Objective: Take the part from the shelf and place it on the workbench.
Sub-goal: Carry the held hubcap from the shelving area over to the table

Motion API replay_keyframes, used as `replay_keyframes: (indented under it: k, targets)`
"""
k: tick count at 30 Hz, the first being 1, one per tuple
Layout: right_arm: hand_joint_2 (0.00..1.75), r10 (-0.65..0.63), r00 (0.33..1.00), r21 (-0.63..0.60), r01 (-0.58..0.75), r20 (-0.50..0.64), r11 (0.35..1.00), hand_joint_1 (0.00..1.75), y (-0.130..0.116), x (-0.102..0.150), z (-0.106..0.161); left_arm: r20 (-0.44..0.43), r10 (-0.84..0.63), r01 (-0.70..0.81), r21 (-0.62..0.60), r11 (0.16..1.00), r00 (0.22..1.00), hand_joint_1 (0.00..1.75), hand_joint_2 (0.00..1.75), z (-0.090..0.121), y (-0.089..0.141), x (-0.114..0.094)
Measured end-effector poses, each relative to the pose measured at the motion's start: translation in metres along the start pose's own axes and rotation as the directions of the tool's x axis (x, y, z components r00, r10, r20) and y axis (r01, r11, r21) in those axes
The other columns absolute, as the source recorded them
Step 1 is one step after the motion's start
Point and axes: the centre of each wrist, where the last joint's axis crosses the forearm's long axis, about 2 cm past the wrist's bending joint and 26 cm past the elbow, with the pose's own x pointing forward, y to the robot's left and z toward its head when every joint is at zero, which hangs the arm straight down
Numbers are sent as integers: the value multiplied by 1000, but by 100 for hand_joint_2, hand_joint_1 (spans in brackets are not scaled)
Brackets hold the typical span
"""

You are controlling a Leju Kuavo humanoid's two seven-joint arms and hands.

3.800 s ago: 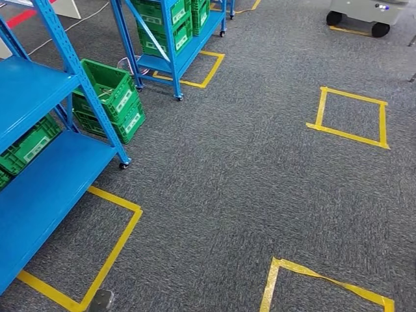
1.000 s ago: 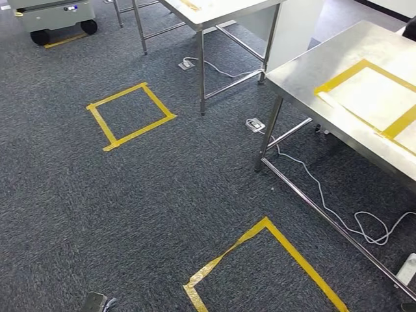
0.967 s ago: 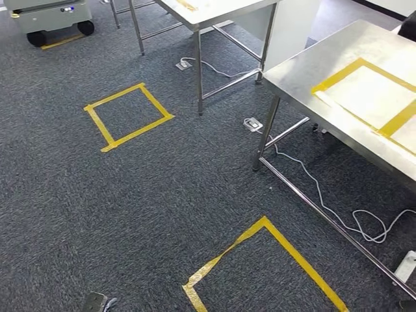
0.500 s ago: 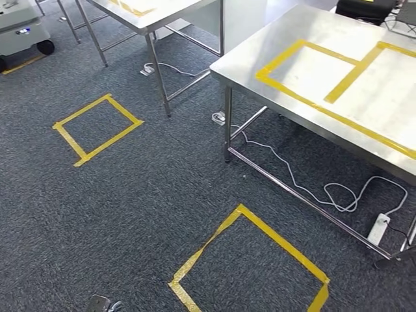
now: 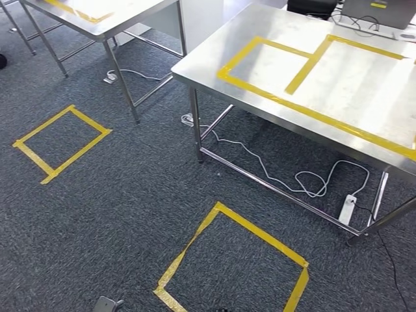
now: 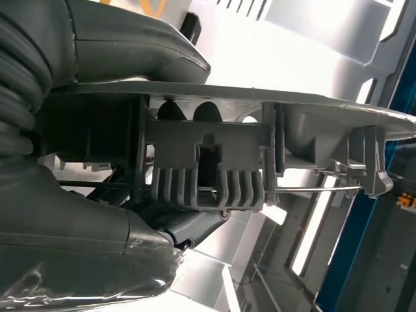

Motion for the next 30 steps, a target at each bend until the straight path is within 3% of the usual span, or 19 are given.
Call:
replay_keyframes:
  k: [12, 23, 30]
  targets:
    - [175, -13, 1000, 7, 13, 0, 1000, 175, 1, 0, 2, 25, 12, -12, -4, 1000, 1000, 0, 175, 1, 1, 1]
    - [175, -5, 1000, 7, 5, -15, 1000, 175, 6, -3, 2, -32, 7, -8, -5, 1000, 999, 0, 175, 13, 8, -17]
    - [175, 33, 999, 95, -30, -26, 995, 175, 19, -3, -1, -37, 101, -100, 25, 995, 994, 0, 175, 10, 6, -13]
